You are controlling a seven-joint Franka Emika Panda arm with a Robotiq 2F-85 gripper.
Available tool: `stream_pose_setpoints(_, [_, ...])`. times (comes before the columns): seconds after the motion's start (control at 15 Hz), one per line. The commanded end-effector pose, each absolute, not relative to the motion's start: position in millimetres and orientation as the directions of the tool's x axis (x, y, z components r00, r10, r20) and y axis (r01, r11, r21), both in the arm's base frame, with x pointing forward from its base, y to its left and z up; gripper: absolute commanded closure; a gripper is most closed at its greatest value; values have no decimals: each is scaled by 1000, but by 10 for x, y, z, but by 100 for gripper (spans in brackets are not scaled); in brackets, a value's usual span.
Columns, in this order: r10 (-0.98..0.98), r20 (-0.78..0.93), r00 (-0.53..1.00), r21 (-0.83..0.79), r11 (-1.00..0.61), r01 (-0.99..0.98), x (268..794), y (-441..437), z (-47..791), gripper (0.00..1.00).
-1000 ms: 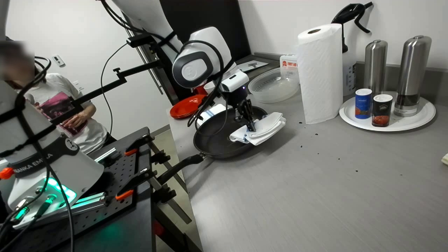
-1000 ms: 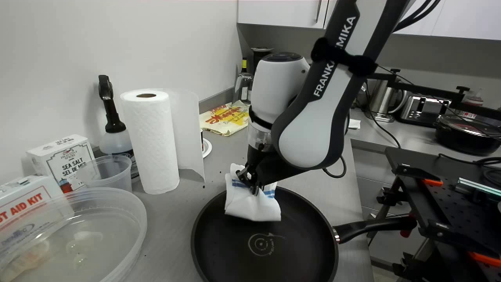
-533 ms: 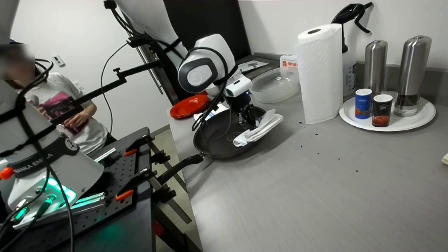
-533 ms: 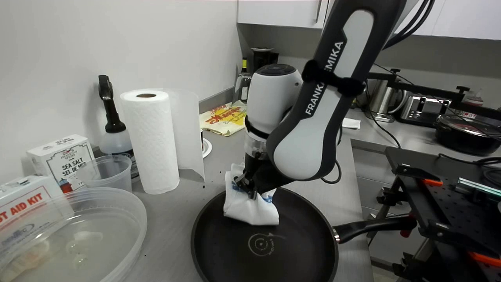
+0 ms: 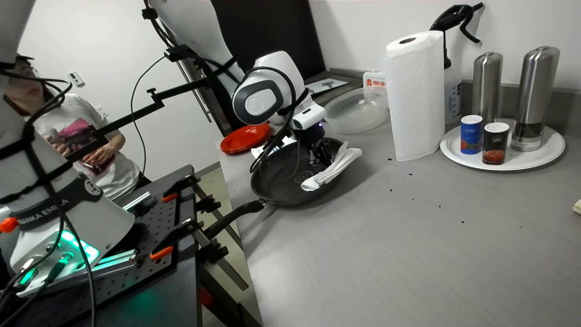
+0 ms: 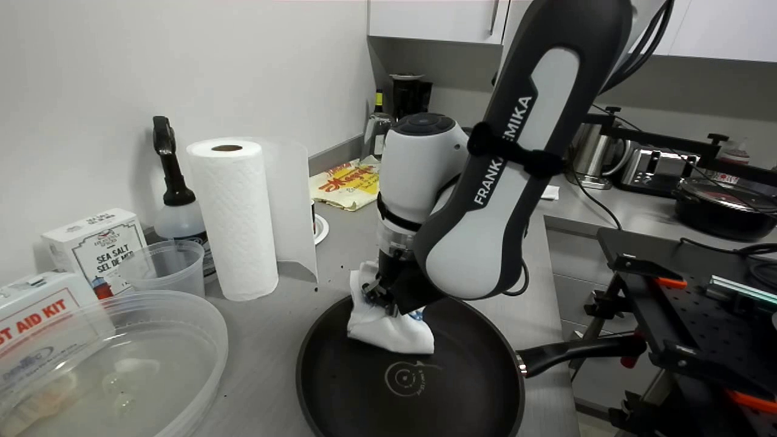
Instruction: Pick the cloth and wipe the pan with it
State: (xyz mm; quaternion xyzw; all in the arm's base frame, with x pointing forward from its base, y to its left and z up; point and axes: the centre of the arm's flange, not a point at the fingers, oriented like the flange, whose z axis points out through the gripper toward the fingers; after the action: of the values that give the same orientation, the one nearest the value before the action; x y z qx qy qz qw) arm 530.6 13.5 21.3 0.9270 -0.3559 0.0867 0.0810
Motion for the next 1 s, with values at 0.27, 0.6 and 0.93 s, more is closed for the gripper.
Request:
stream_pose_setpoints(0.27, [-652,167,739,114,-732,-672,5298,237,-56,98])
stream_pose_setpoints(0.6, [-679,67,731,88,-726,-682,5330,346,-103,98])
stream_pose_setpoints(0.93, [-704,-49,709,71,-710,-700,5355,518,-184,98])
